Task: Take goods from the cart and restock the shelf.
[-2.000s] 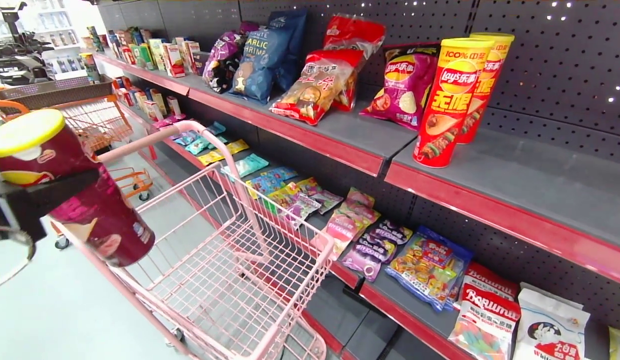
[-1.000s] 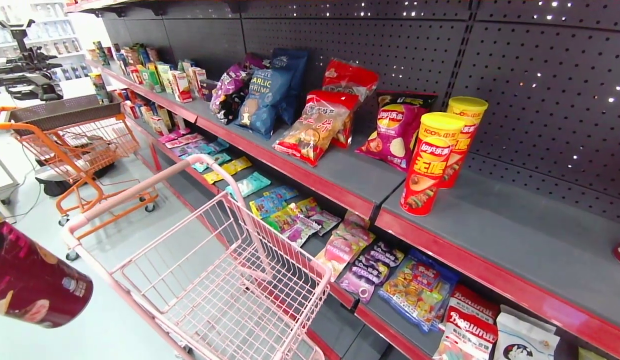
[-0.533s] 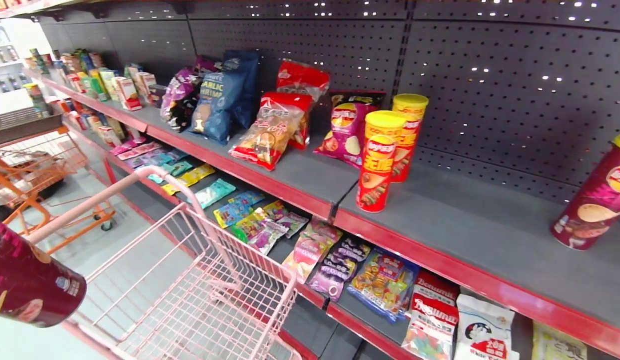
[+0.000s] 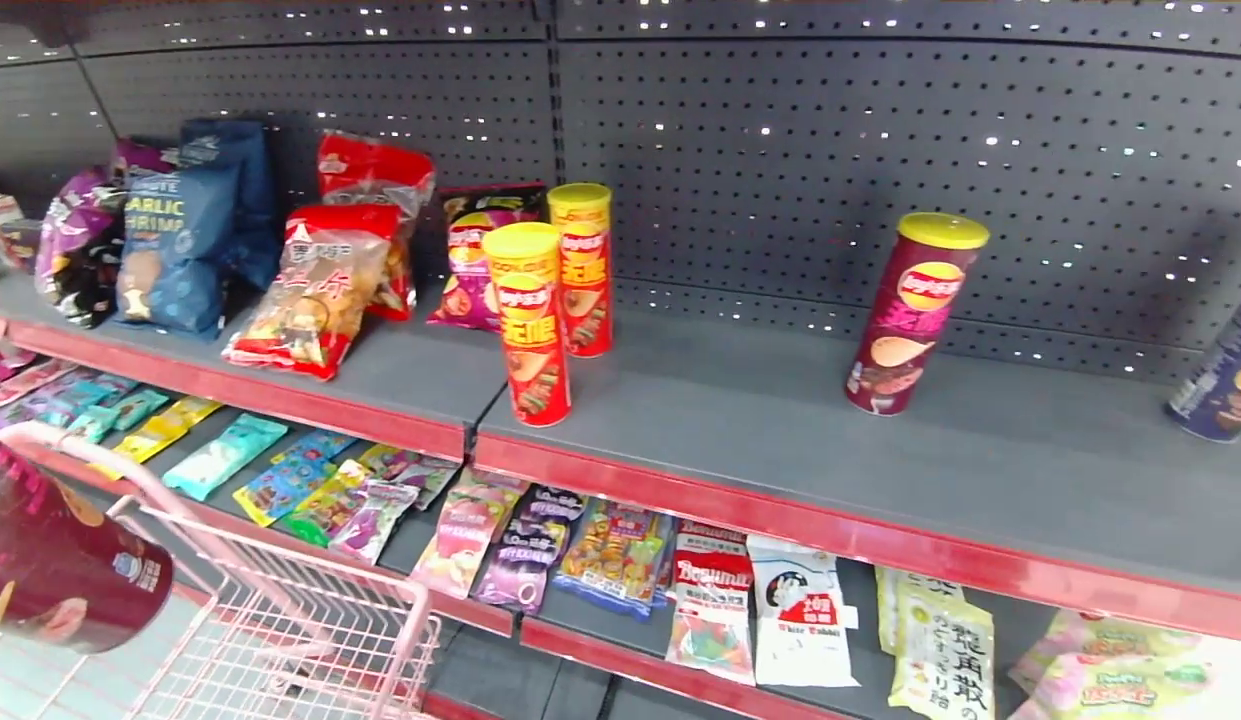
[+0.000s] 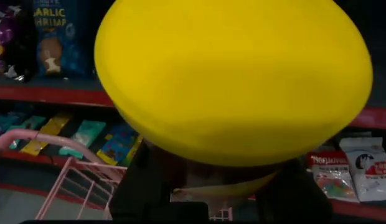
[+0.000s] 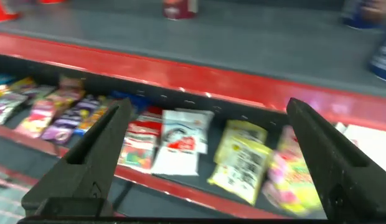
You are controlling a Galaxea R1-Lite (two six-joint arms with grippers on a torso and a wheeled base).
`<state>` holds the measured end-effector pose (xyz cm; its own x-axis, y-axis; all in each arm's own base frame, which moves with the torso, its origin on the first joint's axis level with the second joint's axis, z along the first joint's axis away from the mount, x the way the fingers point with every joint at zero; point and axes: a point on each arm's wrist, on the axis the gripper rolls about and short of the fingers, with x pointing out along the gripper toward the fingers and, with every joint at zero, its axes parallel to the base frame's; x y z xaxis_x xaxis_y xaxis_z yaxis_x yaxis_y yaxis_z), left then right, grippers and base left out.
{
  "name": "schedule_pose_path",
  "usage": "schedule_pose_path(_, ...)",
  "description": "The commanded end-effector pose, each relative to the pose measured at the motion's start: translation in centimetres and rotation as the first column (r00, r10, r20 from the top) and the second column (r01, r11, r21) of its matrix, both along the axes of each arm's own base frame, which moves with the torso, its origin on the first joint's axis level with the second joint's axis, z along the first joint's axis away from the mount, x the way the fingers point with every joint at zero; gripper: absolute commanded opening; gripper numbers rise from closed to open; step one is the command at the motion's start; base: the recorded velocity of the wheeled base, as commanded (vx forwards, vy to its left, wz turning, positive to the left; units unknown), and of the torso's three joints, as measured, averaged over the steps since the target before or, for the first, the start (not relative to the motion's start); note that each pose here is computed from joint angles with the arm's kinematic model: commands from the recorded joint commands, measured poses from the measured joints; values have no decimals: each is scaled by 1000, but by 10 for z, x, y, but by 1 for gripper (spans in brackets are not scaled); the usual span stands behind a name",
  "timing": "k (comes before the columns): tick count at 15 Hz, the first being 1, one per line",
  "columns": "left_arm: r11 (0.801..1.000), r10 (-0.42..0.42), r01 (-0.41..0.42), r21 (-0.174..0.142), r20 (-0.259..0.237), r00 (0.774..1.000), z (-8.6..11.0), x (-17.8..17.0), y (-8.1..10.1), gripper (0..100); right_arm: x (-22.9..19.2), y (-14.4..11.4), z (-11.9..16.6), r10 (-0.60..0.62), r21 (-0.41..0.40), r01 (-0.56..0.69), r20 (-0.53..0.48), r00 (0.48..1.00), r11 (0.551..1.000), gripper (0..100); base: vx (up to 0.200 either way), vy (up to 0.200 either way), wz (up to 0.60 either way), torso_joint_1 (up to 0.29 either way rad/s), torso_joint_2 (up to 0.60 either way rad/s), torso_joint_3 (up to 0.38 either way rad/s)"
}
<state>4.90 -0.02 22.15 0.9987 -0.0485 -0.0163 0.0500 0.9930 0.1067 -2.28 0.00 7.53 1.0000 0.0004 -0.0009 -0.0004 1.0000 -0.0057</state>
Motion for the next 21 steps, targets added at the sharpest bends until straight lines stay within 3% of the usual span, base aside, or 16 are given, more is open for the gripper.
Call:
schedule_pose_path(1,1000,-2,2,-1,-2,1000,-1,0,0,0,0,0,0,1,0,-1,-1,1000,1000,100,0,0,-600,-2,2,2)
schedule_pose_path(5,1000,-11,11,2,10,1000,-1,-5,0,0,0,0,0,0,0,0,-1,1000,1000,100,0,0,0,0,0,0)
schedule_pose_path(7,997,21,-21,80,-4,1000,-3,-4,1,0,0,0,0,1,0,-1,-1,1000,1000,100,0,0,0,0,0,0)
schedule_pose_path(8,986,64,-62,157,-8,998,-4,-3,2,0,0,0,0,0,0,0,-1,1000,1000,100,0,0,0,0,0,0)
schedule_pose_path(10,977,63,-62,202,6,998,-2,-4,2,0,0,0,0,1,0,-1,-1,1000,1000,100,0,0,0,0,0,0)
schedule_pose_path(21,975,59,-62,211,22,998,-1,-7,1,0,0,0,0,10,-2,-10,-1,1000,1000,100,0,0,0,0,0,0)
